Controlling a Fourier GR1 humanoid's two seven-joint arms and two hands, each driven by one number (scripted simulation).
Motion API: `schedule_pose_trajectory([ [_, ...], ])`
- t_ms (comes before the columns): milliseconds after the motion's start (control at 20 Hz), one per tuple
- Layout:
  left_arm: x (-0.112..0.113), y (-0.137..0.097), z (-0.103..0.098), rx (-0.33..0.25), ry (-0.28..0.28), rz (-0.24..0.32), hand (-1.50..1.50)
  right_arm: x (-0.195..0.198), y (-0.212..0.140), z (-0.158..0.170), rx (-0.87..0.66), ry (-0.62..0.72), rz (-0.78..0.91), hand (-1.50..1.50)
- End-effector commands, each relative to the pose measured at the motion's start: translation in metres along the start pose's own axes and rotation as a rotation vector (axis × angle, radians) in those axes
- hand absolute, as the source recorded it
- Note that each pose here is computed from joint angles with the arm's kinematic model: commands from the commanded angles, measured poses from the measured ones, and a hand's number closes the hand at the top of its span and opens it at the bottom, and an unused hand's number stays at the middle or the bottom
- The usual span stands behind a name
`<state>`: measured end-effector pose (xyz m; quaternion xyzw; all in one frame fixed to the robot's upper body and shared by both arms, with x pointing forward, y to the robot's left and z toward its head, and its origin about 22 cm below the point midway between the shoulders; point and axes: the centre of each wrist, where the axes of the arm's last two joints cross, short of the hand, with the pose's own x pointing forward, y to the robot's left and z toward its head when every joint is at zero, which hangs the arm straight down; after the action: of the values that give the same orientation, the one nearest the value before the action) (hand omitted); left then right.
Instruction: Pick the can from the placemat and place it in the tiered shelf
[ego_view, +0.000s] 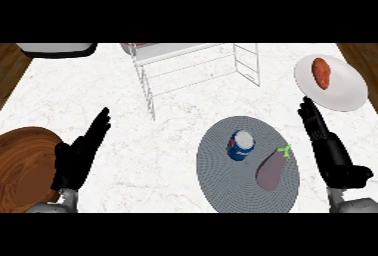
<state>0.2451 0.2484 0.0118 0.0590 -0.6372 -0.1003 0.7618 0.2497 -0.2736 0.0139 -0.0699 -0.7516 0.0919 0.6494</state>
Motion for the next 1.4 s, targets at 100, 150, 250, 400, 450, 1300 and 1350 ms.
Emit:
schedule_pose_trajectory([
  [100,0.031,0.016,-0.005,0.125,-0.139,0.007,0.00,0.038,0.041,-0.037,0.268,-0.070,-0.077,1.50],
  [150,0.040,0.013,-0.010,0.153,-0.186,0.029,0.00,0.047,0.049,-0.050,0.336,-0.087,-0.104,1.50],
  [250,0.058,0.025,-0.017,0.221,-0.272,0.045,0.00,0.073,0.065,-0.069,0.478,-0.140,-0.141,1.50],
  [400,0.044,0.012,-0.010,0.224,-0.221,0.113,0.00,0.041,0.053,-0.084,0.218,0.049,-0.333,-1.50],
  [450,0.040,0.032,-0.006,0.242,-0.196,0.102,0.00,0.049,0.062,-0.091,0.285,0.008,-0.364,-1.50],
  [1300,0.047,0.027,0.000,0.262,-0.195,0.110,0.00,0.186,0.013,-0.096,0.821,-0.115,0.607,-1.50],
  [1350,0.039,0.037,-0.005,0.264,-0.176,0.123,0.00,0.188,0.015,-0.094,0.821,-0.107,0.685,-1.50],
])
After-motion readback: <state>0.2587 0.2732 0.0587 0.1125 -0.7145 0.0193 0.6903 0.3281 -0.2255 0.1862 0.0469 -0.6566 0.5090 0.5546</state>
